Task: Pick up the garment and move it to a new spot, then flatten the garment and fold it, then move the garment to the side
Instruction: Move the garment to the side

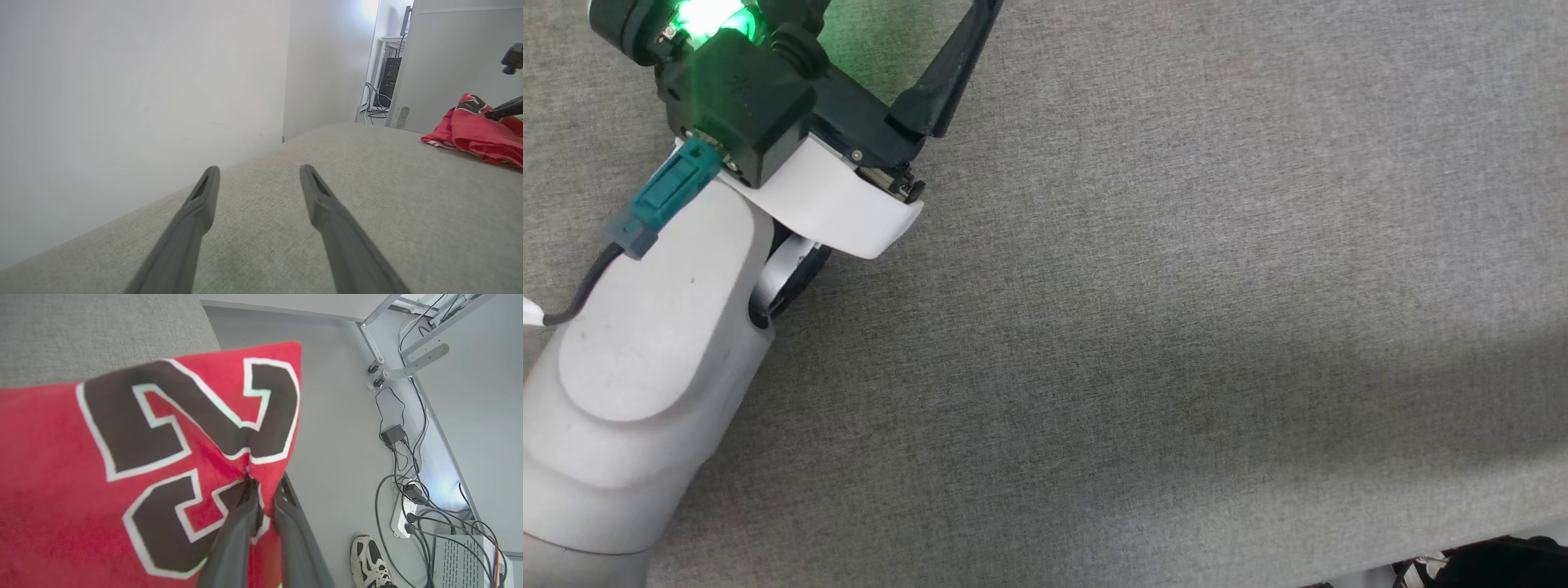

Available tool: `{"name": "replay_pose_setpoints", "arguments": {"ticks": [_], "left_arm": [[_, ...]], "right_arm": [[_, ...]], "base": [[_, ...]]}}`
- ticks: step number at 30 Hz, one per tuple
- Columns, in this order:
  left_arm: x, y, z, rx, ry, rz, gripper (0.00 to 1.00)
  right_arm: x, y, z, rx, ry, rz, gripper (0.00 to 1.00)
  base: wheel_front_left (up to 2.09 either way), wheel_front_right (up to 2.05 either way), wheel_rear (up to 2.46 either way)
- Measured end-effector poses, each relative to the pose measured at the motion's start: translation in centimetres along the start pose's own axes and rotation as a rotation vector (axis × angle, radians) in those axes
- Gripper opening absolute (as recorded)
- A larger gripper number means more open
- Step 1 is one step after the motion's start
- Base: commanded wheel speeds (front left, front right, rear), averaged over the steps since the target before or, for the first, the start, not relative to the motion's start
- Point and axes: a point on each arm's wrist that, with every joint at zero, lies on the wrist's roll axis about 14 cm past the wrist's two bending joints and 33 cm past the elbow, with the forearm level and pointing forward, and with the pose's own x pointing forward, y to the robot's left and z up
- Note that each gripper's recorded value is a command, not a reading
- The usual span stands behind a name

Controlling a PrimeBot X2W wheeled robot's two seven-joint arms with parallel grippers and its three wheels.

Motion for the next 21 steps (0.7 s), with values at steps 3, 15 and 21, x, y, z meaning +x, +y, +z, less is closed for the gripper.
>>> {"name": "replay_pose_setpoints", "arguments": {"ticks": [3, 15, 21], "left_arm": [[-0.2, 0.3, -0.3, 0.005, 0.010, 0.005, 1.00], [-1.0, 0.6, 1.6, 0.024, 0.010, 0.046, 1.00], [-3.8, 0.7, 3.0, 0.028, 0.050, 0.115, 1.00]], "right_arm": [[0.6, 0.5, -0.6, 0.016, 0.006, -0.004, 0.00], [0.5, 0.4, 0.2, 0.011, -0.046, 0.001, 1.00], [-1.5, 3.6, 1.8, 0.005, -0.126, 0.121, 1.00]], "base": [[0.00, 0.00, 0.00], [0.00, 0.00, 0.00], [0.00, 0.00, 0.00]]}}
